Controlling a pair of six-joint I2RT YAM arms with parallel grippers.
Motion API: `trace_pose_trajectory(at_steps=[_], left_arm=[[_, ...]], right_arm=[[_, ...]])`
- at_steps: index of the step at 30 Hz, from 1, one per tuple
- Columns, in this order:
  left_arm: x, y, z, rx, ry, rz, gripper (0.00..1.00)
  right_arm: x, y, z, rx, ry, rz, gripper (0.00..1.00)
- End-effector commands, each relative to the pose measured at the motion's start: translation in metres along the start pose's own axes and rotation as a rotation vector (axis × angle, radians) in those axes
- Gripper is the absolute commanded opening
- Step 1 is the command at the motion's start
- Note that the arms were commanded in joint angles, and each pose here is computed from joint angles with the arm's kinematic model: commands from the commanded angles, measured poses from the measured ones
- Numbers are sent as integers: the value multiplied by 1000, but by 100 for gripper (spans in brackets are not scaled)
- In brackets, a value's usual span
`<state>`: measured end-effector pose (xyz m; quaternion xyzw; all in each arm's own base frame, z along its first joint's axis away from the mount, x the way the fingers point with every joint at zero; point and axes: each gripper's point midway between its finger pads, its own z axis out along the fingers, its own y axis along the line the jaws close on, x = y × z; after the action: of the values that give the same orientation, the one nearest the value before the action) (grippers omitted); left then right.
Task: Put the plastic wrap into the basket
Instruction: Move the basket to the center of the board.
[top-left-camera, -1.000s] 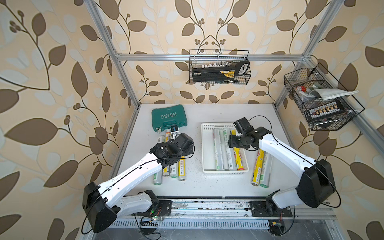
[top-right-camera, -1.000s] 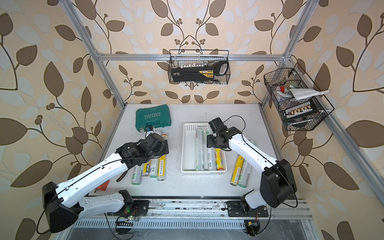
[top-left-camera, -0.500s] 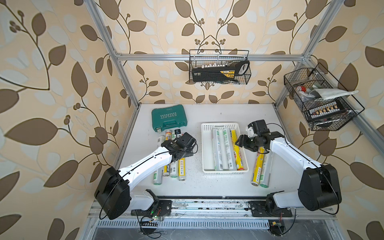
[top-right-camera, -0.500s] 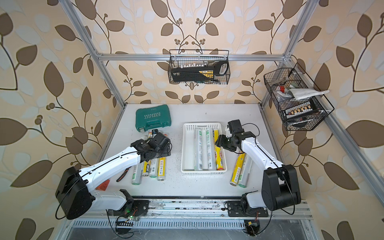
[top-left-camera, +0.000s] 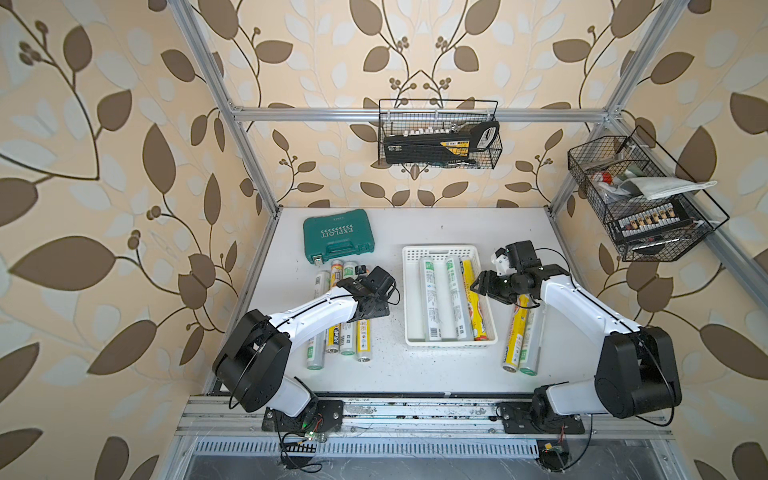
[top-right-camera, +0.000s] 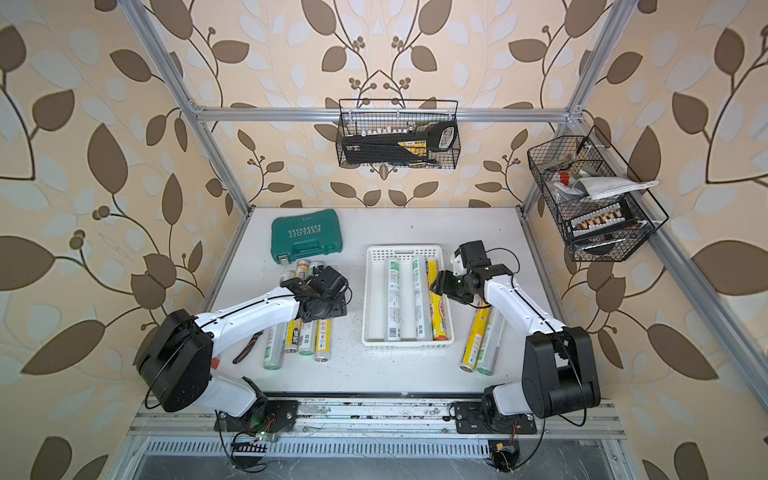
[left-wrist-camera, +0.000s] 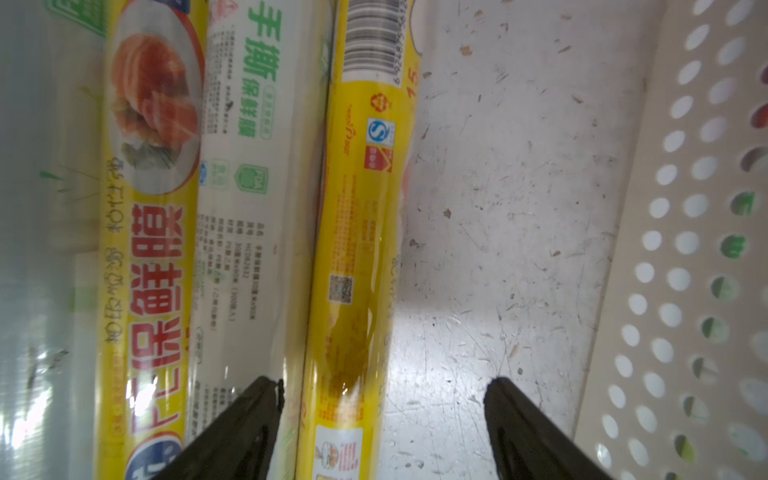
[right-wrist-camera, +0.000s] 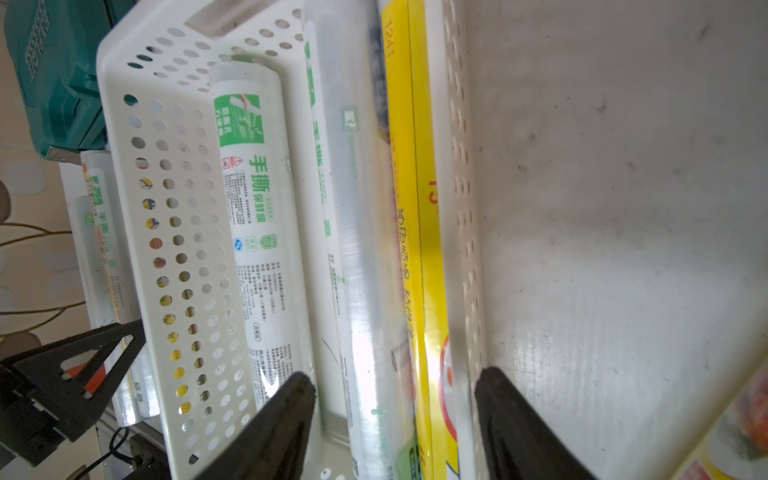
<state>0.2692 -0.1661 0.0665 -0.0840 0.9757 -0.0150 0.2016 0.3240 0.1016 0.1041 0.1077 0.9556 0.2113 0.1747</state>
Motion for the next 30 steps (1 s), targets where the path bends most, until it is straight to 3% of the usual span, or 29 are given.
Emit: trace_pose_trajectory(at_steps=[1,15,30], left_arm=[[1,-6,5,35,17,-27,80],[5,-7,22,20,50,-29,77],[5,-16,35,18,87,-19,68]], right_arm=[[7,-4,9,-1,28,-6,65],[8,3,17,-55,47,18,65],[13,22,24,-69,61,-14,65]])
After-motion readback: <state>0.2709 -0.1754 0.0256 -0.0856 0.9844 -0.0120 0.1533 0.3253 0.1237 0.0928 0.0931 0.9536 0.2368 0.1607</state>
